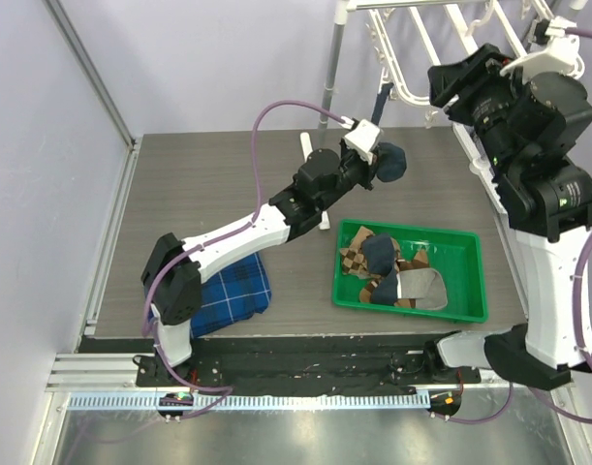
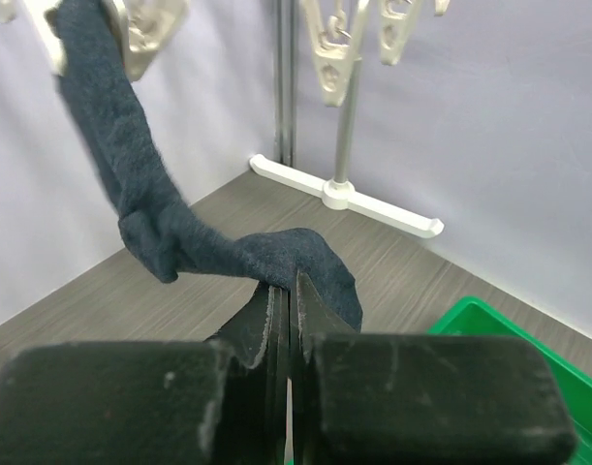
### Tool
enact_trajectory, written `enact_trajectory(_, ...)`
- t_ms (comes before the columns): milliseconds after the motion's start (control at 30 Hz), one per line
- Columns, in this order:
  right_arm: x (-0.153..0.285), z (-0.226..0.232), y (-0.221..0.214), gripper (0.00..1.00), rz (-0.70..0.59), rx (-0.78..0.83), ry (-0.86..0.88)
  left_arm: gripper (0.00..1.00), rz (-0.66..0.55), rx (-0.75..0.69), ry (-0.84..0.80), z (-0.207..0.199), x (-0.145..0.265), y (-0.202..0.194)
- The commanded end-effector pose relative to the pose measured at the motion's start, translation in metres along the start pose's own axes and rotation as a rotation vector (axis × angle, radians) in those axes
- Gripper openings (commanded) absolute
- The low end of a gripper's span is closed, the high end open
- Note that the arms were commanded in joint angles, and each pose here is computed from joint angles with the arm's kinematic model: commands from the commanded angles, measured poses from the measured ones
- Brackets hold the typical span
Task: Remove the socks clipped to the hanger
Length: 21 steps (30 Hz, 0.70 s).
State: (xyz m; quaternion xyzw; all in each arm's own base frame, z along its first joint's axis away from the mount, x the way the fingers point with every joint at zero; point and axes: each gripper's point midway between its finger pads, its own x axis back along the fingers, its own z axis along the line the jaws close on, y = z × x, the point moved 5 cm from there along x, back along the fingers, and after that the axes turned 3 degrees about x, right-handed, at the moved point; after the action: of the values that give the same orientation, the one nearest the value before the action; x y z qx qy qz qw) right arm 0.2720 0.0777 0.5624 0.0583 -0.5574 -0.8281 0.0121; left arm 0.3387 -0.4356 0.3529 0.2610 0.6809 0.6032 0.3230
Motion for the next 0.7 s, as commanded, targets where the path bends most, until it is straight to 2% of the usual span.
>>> enact_trajectory(0,-0.026,0.009,-0.008,0.56,0.063,0.041,0.031,0.0,-0.052,0.012,-0.05,-0.018,0.012,0.027)
enact_trajectory(167,-0.053,0.008,-0.031,0.53,0.145,0.073,0.005,0.0,-0.058,-0.014,-0.052,-0.03,0.015,0.031)
enact_trajectory(267,-0.052,-0.001,-0.042,0.51,0.169,0.076,-0.04,0.0,-0.058,-0.004,-0.058,-0.034,0.016,0.031)
enact_trajectory(433,-0.013,-0.008,-0.036,0.51,0.143,0.077,-0.026,0.0,-0.057,0.036,-0.081,-0.041,0.017,0.033)
enact_trajectory(467,-0.012,-0.016,-0.053,0.52,0.175,0.086,-0.046,0.0,-0.055,0.042,-0.085,-0.042,0.017,0.032)
enact_trajectory(533,0.01,-0.019,-0.042,0.52,0.102,0.062,-0.03,0.01,-0.055,0.054,-0.104,-0.045,0.017,0.032)
enact_trajectory(567,0.009,-0.024,-0.058,0.52,0.13,0.052,-0.042,0.01,-0.054,0.068,-0.109,-0.046,0.017,0.032)
enact_trajectory(667,0.018,-0.026,-0.069,0.51,0.138,0.008,-0.021,0.01,-0.06,0.082,-0.113,-0.047,0.015,0.031)
